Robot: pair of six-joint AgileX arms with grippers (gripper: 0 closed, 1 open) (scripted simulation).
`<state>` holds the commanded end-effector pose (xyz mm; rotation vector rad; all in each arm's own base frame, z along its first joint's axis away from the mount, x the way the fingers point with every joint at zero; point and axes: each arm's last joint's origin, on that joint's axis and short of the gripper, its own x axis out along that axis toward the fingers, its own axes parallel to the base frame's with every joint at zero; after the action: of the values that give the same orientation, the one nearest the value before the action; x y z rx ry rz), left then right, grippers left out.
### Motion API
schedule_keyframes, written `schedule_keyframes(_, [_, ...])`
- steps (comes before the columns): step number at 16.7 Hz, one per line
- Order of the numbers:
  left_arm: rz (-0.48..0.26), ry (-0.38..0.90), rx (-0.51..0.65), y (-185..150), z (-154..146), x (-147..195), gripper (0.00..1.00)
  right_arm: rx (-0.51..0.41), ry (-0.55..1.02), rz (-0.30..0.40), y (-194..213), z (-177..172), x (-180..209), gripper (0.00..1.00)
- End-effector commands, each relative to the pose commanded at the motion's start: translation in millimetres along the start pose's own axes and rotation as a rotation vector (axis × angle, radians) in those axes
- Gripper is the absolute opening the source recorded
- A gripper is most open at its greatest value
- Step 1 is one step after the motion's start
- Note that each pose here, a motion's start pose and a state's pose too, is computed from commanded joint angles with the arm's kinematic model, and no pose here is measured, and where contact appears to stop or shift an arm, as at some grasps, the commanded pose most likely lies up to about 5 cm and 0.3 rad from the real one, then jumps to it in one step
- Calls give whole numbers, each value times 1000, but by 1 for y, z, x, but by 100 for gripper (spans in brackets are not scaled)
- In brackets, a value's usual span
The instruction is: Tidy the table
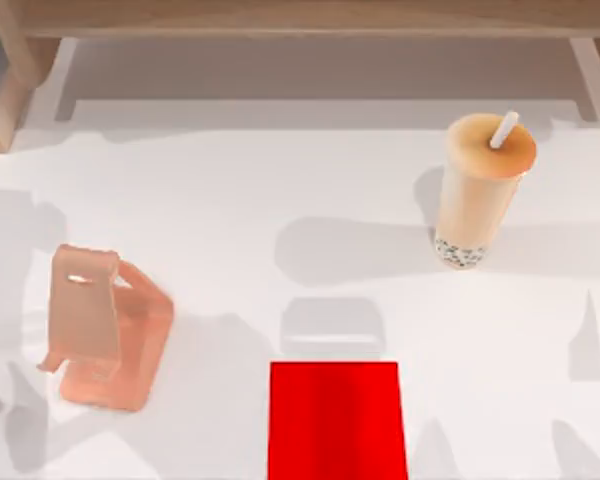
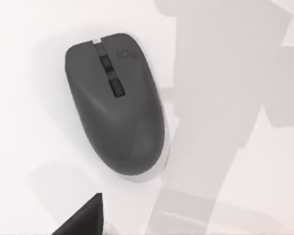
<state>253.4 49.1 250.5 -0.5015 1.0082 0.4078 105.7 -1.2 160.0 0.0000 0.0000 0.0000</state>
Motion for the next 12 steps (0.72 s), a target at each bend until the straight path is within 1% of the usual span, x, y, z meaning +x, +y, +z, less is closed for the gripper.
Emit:
schedule_keyframes(4, [137,214,-146,-4,42,44,100,0,0,0,0,0,0,100])
schedule_keyframes(7, [222,333,-229,-2,61,77,100,0,0,0,0,0,0,100])
schedule_keyframes(10, [276,402,-280,1,71,98,100,0,0,0,0,0,0,100])
schedule_keyframes(12, [288,418,-292,2,73,103,100,0,0,0,0,0,0,100])
